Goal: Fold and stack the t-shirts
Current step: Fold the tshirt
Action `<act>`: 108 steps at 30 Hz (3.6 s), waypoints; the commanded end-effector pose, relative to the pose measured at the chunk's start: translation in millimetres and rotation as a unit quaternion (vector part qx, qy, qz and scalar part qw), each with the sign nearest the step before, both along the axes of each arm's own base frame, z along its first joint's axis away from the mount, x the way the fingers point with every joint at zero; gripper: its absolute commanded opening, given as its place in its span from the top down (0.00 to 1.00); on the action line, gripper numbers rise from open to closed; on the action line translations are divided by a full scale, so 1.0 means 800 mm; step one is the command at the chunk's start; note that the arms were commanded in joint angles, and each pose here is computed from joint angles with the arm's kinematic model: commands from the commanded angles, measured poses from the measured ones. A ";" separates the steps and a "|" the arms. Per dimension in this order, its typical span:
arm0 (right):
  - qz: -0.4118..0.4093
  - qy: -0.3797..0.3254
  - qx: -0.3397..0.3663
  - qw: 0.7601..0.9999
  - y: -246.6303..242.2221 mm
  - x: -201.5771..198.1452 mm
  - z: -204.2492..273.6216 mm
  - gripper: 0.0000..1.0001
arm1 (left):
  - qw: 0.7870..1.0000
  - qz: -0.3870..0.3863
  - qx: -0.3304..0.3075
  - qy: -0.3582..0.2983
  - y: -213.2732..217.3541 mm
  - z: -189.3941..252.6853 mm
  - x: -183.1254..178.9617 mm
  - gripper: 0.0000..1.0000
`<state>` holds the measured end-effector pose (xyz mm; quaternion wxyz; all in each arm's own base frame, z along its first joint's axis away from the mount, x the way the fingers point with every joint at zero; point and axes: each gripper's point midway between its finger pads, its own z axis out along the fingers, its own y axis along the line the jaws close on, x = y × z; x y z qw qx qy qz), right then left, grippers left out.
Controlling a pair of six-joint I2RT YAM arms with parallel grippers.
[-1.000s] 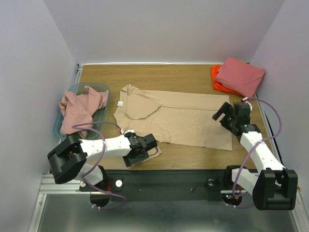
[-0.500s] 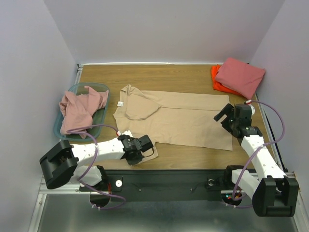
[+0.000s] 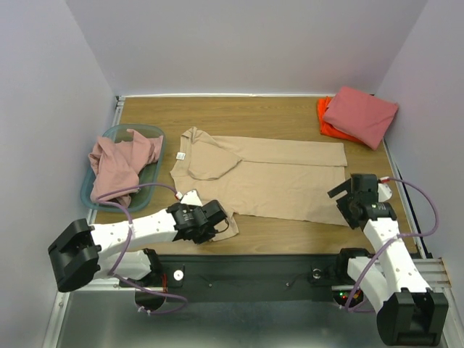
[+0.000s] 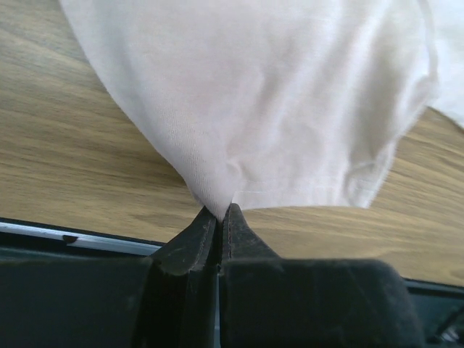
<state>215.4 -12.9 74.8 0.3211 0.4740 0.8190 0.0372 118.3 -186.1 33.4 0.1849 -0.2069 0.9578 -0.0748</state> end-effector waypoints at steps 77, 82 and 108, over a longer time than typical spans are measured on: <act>-0.022 -0.053 -0.065 0.996 -0.037 0.176 0.049 1.00 | 0.979 0.044 0.045 -0.196 0.044 0.138 0.348 1.00; -0.031 -0.041 -0.080 0.995 -0.046 0.194 0.045 1.00 | 0.981 0.049 0.052 -0.182 0.054 0.122 0.361 1.00; 0.101 -0.057 -0.048 0.992 -0.004 0.256 0.068 0.05 | 0.982 0.041 0.008 -0.185 0.053 0.121 0.405 0.02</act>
